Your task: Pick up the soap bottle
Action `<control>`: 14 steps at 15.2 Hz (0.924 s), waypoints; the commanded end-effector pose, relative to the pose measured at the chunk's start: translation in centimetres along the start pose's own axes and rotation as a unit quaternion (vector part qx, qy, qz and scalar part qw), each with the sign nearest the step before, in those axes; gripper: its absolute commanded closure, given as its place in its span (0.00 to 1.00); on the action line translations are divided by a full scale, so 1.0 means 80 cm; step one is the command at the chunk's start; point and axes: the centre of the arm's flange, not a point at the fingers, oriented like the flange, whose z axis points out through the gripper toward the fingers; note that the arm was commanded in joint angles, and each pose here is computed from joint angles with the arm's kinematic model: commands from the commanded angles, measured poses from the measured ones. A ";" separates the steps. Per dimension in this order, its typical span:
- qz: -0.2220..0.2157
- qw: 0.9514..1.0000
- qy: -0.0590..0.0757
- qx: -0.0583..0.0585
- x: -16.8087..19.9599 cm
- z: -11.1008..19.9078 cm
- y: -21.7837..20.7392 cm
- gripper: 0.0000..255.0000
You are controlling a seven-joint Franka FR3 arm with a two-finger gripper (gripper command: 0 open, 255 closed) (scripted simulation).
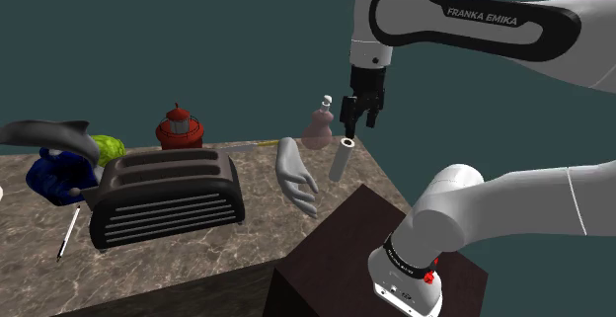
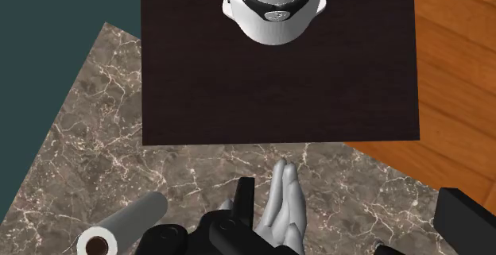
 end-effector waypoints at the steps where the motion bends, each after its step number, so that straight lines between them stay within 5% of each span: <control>1: 0.000 1.000 0.000 0.000 0.000 0.000 0.000 0.00; 14: -0.018 0.999 0.038 -0.008 0.135 0.041 0.145 0.00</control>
